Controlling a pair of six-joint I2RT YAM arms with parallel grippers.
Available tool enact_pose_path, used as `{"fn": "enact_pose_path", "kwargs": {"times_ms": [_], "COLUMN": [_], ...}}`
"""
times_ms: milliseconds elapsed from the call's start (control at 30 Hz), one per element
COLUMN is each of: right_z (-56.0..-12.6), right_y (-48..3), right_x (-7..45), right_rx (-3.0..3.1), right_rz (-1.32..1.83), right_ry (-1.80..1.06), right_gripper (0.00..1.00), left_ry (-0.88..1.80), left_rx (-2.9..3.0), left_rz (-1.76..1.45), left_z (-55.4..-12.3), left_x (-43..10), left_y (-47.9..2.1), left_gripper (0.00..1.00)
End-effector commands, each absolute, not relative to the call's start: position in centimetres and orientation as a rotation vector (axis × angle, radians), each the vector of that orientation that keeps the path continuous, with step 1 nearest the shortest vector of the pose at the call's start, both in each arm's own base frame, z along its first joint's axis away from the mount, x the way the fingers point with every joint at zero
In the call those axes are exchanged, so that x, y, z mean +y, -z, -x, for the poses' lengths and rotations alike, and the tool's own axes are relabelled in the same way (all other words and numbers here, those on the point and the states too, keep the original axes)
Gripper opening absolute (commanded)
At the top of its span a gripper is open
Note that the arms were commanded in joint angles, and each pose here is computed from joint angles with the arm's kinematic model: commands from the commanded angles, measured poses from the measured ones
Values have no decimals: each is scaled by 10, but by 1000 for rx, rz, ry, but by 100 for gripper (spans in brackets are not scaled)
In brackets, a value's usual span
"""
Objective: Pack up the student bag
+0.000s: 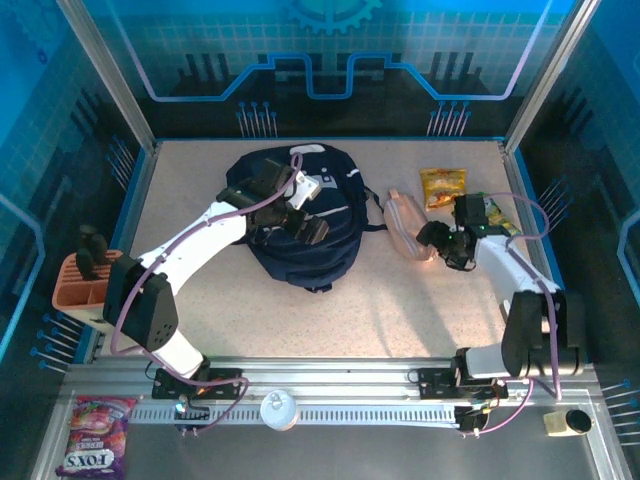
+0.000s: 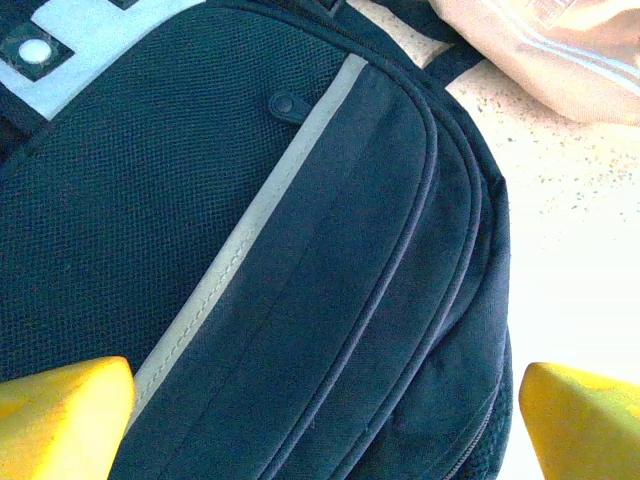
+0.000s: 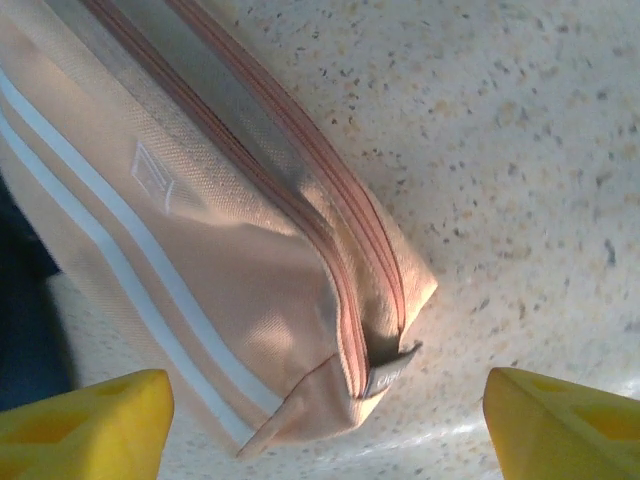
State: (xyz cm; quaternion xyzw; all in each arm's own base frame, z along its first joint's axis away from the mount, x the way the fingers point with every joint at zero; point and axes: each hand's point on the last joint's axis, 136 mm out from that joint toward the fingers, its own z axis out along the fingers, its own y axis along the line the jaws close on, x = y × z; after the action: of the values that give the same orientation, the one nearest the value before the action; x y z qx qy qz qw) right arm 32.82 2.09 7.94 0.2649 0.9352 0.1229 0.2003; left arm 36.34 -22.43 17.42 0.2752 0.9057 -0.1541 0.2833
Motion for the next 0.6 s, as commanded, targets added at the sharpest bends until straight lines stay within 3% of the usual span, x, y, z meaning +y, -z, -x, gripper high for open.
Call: {"fn": "enact_pose_path", "kwargs": {"times_ms": [0, 100, 233, 567], "right_z": [-330, -339, -345, -340], "right_y": [-66, -57, -42, -20], "right_x": [9, 11, 11, 18], "right_rx": [2751, 2772, 2819, 2894], "right_rz": [-479, -434, -432, -422], "right_ry": [-208, -231, -238, -297], "right_gripper": [81, 78, 60, 30], "left_ry": [379, 374, 375, 373], "left_rx": [2432, 2455, 2480, 2512], "left_rz": [-810, -829, -842, -902], "left_z": [-363, -362, -360, -357], "left_x": [-224, -224, -224, -227], "left_y": [-176, -172, -169, -165], "left_gripper": [99, 99, 96, 91]}}
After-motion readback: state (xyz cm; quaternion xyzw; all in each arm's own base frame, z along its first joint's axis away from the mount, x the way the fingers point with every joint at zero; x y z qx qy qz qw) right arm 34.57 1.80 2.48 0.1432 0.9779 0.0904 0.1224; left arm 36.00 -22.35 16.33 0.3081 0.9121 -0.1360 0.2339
